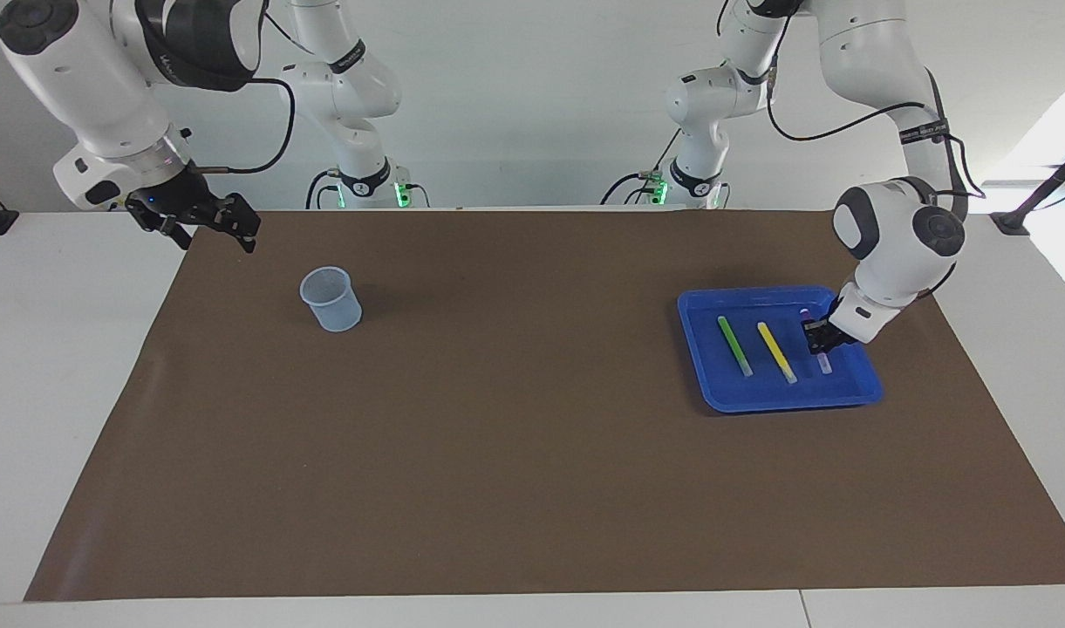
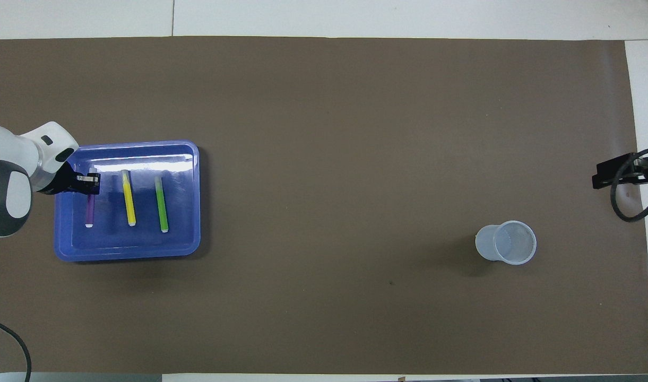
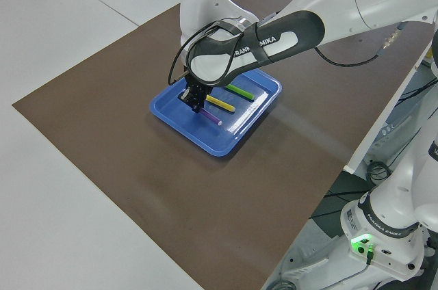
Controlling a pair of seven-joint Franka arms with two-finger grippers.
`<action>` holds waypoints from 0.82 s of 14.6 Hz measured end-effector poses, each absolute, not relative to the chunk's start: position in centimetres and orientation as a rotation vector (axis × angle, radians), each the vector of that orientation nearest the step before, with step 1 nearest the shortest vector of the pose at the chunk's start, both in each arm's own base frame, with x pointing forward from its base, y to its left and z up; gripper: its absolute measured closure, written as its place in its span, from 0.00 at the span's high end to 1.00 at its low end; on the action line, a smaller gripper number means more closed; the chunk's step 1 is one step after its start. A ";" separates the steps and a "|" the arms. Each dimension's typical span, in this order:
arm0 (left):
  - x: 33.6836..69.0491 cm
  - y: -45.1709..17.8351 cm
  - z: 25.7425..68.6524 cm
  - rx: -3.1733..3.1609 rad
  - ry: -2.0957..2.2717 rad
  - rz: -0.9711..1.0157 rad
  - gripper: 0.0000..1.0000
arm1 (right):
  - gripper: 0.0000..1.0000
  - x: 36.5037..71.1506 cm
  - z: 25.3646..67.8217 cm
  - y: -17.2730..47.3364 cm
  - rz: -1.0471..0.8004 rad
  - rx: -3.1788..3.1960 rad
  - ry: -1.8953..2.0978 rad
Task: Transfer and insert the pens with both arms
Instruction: 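Lift the purple pen with the left gripper while the right gripper approaches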
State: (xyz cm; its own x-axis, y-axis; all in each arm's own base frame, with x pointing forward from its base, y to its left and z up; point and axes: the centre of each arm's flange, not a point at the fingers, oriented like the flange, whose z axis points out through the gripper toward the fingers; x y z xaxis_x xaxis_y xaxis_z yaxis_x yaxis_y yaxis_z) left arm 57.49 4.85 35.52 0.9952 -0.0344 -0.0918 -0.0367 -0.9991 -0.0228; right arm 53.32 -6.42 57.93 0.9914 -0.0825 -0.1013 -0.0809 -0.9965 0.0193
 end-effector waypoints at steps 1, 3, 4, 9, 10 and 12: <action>58.0 4.3 36.9 -3.110 0.022 0.166 0.17 | 1.00 53.3 57.9 -6.4 -0.160 3.120 -0.128; 58.8 2.4 39.8 -3.099 -0.069 0.207 0.17 | 1.00 53.3 57.9 -6.4 -0.160 3.120 -0.128; 59.1 1.2 41.3 -3.093 -0.124 0.224 0.17 | 1.00 53.3 57.9 -6.4 -0.160 3.120 -0.128; 59.1 -6.4 47.1 -3.109 -0.415 0.304 0.17 | 1.00 53.3 57.9 -6.4 -0.160 3.120 -0.128; 58.7 -8.0 47.7 -3.117 -0.474 0.325 0.17 | 1.00 53.3 57.9 -6.4 -0.160 3.120 -0.128; 57.5 -11.1 49.0 -3.143 -0.604 0.380 0.17 | 1.00 53.3 57.9 -6.4 -0.160 3.120 -0.128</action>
